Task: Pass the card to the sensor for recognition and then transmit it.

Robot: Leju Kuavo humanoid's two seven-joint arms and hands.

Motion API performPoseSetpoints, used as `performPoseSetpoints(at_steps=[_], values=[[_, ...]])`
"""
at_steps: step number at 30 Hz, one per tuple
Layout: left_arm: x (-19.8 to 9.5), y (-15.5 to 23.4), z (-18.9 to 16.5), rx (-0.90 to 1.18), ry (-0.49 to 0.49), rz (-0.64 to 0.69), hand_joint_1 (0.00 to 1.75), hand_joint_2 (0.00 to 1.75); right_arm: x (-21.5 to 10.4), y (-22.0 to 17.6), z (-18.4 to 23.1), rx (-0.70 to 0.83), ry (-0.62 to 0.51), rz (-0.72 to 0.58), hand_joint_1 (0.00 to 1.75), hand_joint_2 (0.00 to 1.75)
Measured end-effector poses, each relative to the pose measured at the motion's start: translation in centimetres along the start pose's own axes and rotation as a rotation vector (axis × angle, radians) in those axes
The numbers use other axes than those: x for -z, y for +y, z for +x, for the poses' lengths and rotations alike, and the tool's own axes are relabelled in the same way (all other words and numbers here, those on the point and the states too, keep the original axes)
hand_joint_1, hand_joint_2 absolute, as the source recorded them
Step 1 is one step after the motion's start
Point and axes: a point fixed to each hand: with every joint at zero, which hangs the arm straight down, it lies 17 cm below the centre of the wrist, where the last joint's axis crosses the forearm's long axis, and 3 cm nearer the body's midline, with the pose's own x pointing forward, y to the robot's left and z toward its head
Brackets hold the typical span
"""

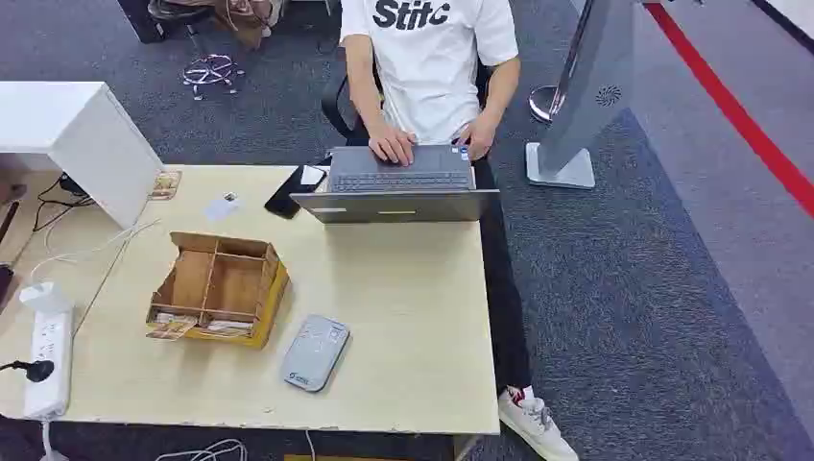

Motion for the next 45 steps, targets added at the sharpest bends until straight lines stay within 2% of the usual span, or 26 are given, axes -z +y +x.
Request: performPoseSetpoints(at_steps=[3,7,9,13,18,21,24,27,32,36,37,40,41,45], values=[[-0.3,-1.5,4.0,0.0,-0.102,-0.045,0.0,1.75,-0.2,-0.1,0.6,-0.015,-0.017,-0.008,0.0,1.75],[-1.5,-7.6,11.1,0.173,-0.307,-0.254,0.0,1.75,-0.5,0.1,1.3,-0.089,-0.042,0.004,0.0,1.75],[-1.9,-10.0,13.3,0.23,-0.358,-0.311,0.0,1.75,-0.5,0.3,1.4,-0.102,-0.046,0.012,0.0,1.75],[-2.8,-12.2,16.8,0.231,-0.444,-0.35,0.0,1.75,-0.6,0.3,1.3,-0.114,-0.047,0.019,0.0,1.75],[-3.8,-15.8,17.9,0.351,-0.537,-0.426,0.0,1.75,-0.8,1.1,1.5,-0.136,-0.06,0.054,0.0,1.75],[-3.8,-17.9,17.6,0.52,-0.579,-0.446,0.0,1.75,-1.0,1.9,1.5,-0.148,-0.063,0.097,0.0,1.75],[-2.0,-20.0,16.6,0.768,-0.619,-0.422,0.0,1.75,-1.2,3.1,1.5,-0.193,-0.078,0.154,0.0,1.75],[1.0,-22.5,14.9,0.965,-0.652,-0.413,0.0,1.75,-0.9,4.3,1.6,-0.24,-0.108,0.202,0.0,1.75],[2.8,-24.7,13.9,1.037,-0.704,-0.448,0.0,1.75,-0.6,4.4,0.9,-0.252,-0.101,0.208,0.0,1.75],[4.1,-25.2,13.0,1.136,-0.708,-0.439,0.0,1.75,-0.6,4.6,0.5,-0.267,-0.093,0.225,0.0,1.75],[4.9,-25.3,12.7,1.192,-0.716,-0.427,0.0,0.0,-0.6,4.8,0.5,-0.268,-0.095,0.236,0.0,1.75],[7.1,-25.8,12.0,1.306,-0.716,-0.398,0.0,0.0,-0.6,5.3,0.5,-0.274,-0.097,0.263,0.0,1.75],[7.7,-26.1,11.6,1.335,-0.703,-0.394,0.0,1.75,-0.6,5.5,0.4,-0.282,-0.098,0.272,0.0,1.75],[8.9,-26.9,11.2,1.383,-0.67,-0.39,0.0,1.75,-0.5,5.9,0.5,-0.294,-0.097,0.288,0.0,1.75]])
